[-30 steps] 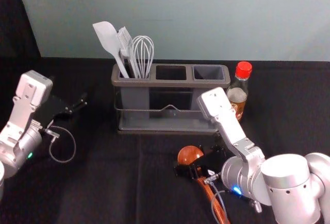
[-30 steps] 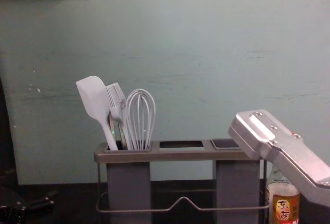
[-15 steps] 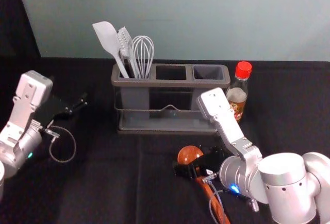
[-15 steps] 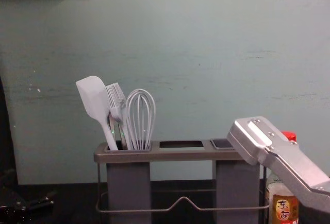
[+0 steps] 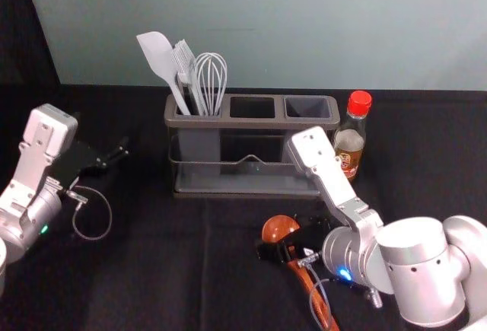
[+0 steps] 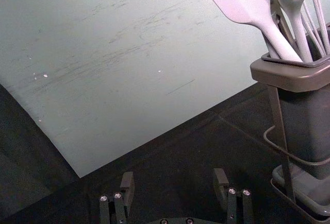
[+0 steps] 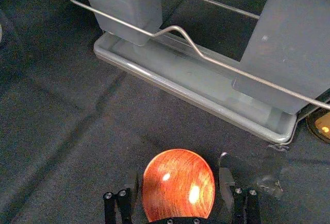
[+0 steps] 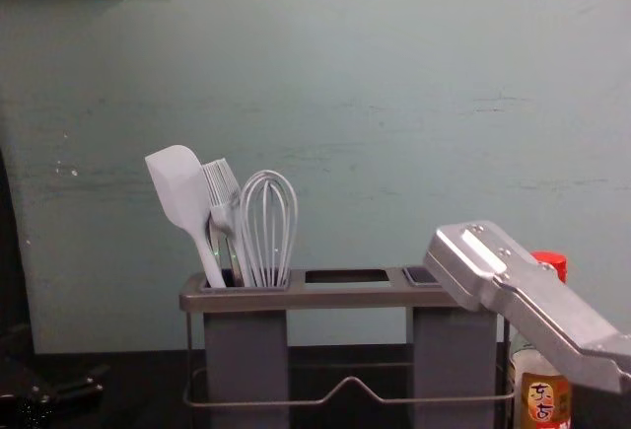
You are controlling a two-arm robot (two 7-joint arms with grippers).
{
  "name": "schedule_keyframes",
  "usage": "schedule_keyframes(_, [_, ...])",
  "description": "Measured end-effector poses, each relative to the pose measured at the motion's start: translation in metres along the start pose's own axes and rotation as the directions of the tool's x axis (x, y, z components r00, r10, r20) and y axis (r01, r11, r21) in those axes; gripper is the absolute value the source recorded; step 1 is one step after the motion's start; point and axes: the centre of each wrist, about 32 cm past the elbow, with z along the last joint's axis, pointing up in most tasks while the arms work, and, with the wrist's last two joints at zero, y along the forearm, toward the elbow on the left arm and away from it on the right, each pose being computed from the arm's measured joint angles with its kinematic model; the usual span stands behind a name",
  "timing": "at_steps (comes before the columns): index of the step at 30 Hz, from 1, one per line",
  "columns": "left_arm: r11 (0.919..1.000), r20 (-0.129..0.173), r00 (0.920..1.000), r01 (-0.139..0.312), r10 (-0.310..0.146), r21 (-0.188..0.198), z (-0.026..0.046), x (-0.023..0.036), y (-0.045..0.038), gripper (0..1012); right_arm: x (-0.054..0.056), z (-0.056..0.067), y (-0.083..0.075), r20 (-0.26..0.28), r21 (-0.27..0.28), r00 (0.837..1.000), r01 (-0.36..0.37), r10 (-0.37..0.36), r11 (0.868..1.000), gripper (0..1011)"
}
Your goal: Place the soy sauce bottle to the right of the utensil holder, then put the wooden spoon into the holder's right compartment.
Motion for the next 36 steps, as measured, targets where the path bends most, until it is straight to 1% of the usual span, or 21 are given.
schedule_keyframes(10, [1.0,0.0,1.0,0.0,0.0,0.0,0.0,0.0,0.0,1005,-0.001,0.01,-0.001,0.013,-0.04,1.0,-0.007,0.007,0.999,1002])
schedule_keyframes(14, [1.0,0.0,1.0,0.0,0.0,0.0,0.0,0.0,0.0,1005,-0.001,0.012,0.0,0.012,-0.053,1.0,-0.013,0.014,0.998,1002])
schedule_keyframes(21, [1.0,0.0,1.0,0.0,0.0,0.0,0.0,0.0,0.0,1005,0.0,0.012,0.002,0.008,-0.062,1.0,-0.019,0.02,0.998,1002])
schedule_keyframes(25, [1.0,0.0,1.0,0.0,0.0,0.0,0.0,0.0,0.0,1005,0.0,0.012,0.003,0.007,-0.064,1.0,-0.02,0.02,0.998,935])
schedule_keyframes(26, [1.0,0.0,1.0,0.0,0.0,0.0,0.0,0.0,0.0,1005,0.0,0.012,0.003,0.006,-0.065,1.0,-0.021,0.021,0.998,894])
schedule_keyframes(30, [1.0,0.0,1.0,0.0,0.0,0.0,0.0,0.0,0.0,1005,0.001,0.011,0.003,0.005,-0.066,1.0,-0.021,0.022,0.998,839])
schedule_keyframes(36, [1.0,0.0,1.0,0.0,0.0,0.0,0.0,0.0,0.0,1005,0.001,0.01,0.003,0.003,-0.063,1.0,-0.015,0.015,0.998,839])
